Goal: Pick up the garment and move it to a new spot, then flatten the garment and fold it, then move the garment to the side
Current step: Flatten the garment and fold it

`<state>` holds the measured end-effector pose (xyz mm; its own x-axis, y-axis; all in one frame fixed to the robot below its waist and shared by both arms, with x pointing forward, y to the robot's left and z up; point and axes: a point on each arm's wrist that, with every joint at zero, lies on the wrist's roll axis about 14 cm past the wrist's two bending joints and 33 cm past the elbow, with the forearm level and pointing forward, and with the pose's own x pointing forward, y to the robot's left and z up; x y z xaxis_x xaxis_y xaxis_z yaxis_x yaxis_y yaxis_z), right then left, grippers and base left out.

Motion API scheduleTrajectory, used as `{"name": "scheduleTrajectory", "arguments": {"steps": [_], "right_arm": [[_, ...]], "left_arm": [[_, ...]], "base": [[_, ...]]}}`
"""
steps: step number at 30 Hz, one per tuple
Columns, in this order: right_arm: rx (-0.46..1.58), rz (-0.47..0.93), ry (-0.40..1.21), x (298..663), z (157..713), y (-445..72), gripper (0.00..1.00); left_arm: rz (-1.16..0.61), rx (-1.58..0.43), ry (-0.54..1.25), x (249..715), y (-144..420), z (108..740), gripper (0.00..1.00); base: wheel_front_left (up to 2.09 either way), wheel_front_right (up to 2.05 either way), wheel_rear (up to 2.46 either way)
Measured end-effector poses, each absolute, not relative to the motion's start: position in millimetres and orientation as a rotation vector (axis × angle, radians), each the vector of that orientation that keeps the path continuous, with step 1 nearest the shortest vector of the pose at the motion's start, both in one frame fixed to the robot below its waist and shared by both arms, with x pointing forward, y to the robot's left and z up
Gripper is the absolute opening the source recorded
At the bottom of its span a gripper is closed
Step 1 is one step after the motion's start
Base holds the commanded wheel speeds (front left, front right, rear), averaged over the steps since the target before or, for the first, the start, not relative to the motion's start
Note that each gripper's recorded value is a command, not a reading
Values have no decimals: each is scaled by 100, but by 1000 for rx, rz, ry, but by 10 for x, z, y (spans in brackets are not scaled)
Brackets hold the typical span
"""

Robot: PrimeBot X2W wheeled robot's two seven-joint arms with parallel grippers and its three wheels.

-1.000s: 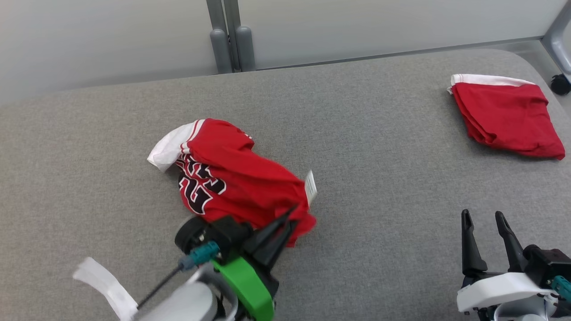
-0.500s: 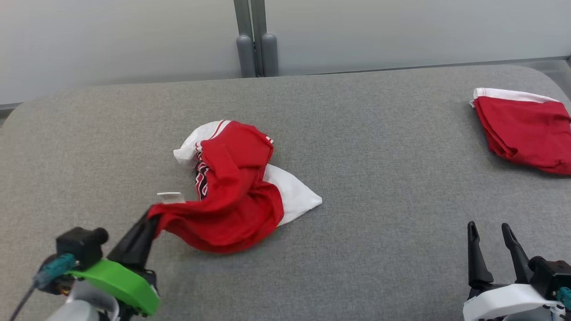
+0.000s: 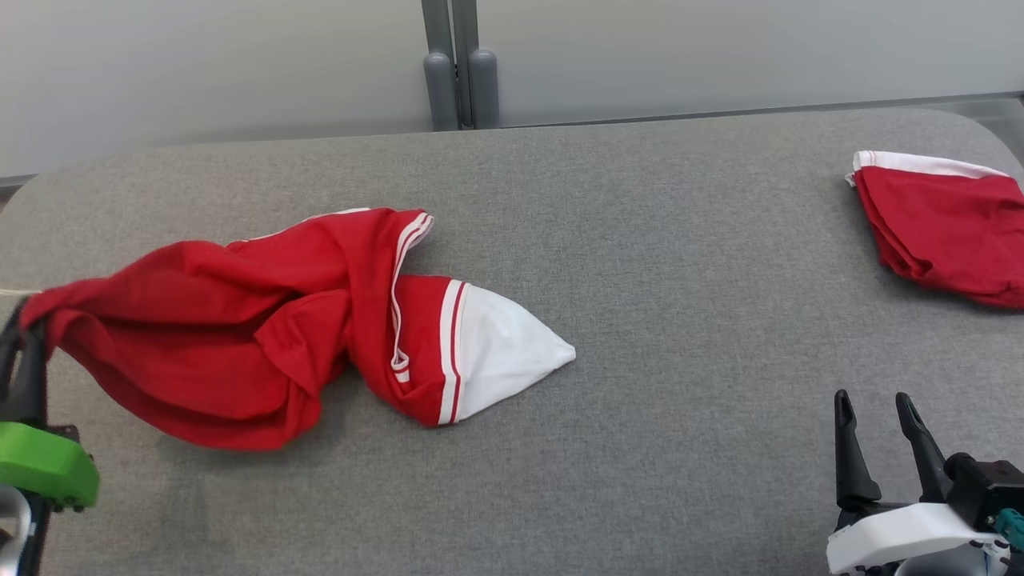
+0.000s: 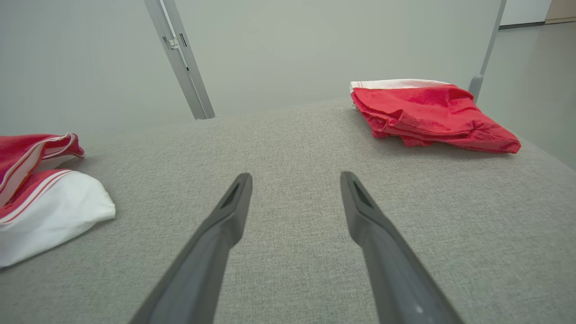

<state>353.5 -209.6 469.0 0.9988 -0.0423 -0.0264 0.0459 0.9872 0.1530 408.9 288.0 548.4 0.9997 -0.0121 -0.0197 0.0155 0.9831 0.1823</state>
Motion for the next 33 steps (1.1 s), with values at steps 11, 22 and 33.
{"name": "scheduleTrajectory", "arguments": {"steps": [11, 22, 33], "right_arm": [[148, -74, 58, 3549, 4576, -2186, 100], [148, -60, 53, 3598, 4588, -2142, 100], [152, -84, 48, 3535, 4605, -2213, 100]], "left_arm": [[-342, -30, 318, 3410, 1540, 4180, 0], [-349, -191, 546, 2996, 1280, 3520, 100], [-554, -408, 551, 3034, 811, 4267, 100]], "base": [[0, 0, 0], [0, 0, 0], [0, 0, 0]]}}
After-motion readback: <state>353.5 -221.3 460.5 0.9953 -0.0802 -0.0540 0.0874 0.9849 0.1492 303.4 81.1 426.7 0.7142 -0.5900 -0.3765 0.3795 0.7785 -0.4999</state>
